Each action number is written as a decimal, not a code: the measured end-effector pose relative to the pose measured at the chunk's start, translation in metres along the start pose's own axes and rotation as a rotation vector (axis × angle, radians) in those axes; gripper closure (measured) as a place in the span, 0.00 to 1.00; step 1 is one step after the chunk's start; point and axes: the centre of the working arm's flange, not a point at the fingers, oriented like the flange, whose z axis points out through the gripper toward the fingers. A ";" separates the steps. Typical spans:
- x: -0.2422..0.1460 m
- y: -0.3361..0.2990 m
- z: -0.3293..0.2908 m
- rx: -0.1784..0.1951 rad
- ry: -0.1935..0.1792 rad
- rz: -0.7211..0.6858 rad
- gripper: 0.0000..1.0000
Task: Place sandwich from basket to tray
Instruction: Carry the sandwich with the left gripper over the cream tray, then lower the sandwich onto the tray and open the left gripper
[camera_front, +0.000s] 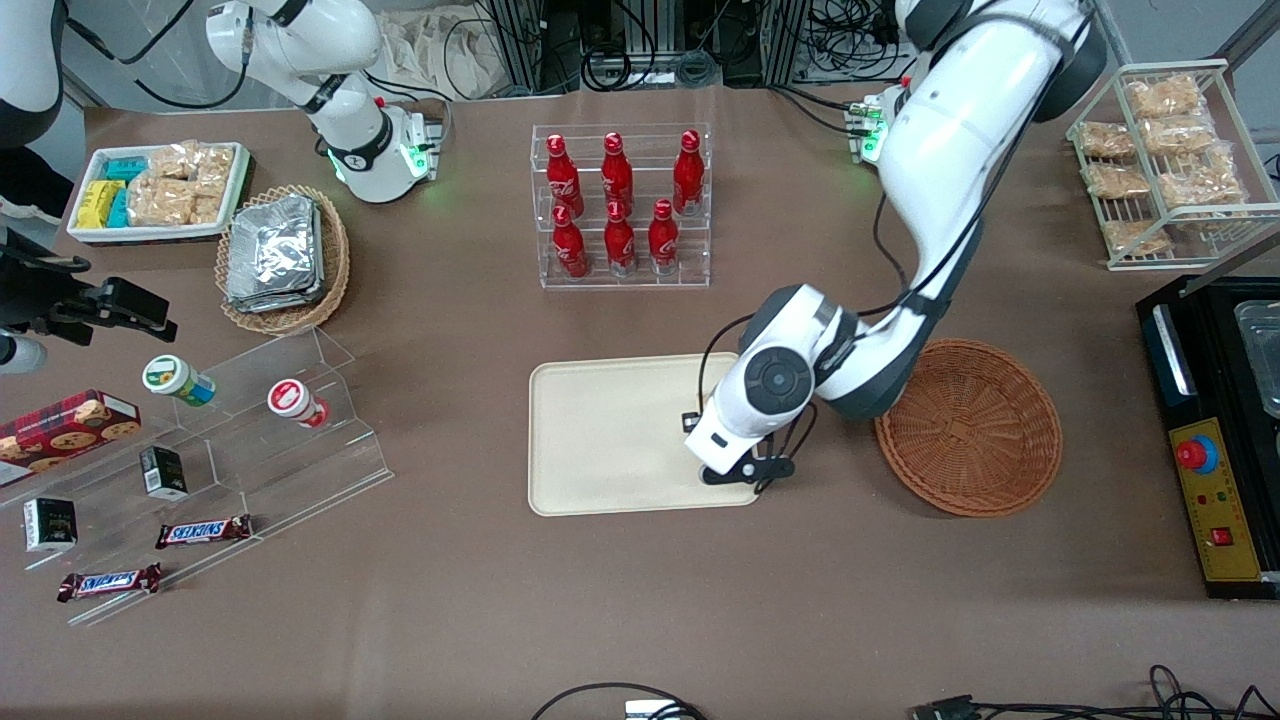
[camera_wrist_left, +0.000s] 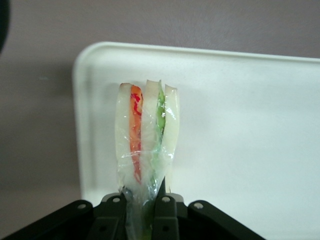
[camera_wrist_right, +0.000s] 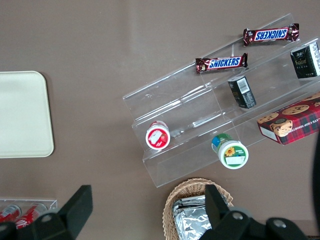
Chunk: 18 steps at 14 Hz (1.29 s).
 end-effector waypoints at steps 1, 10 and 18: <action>0.005 0.000 0.011 -0.016 0.004 -0.006 0.81; 0.004 0.008 0.005 -0.025 0.019 0.008 0.38; -0.044 -0.045 -0.124 0.080 0.073 0.006 0.00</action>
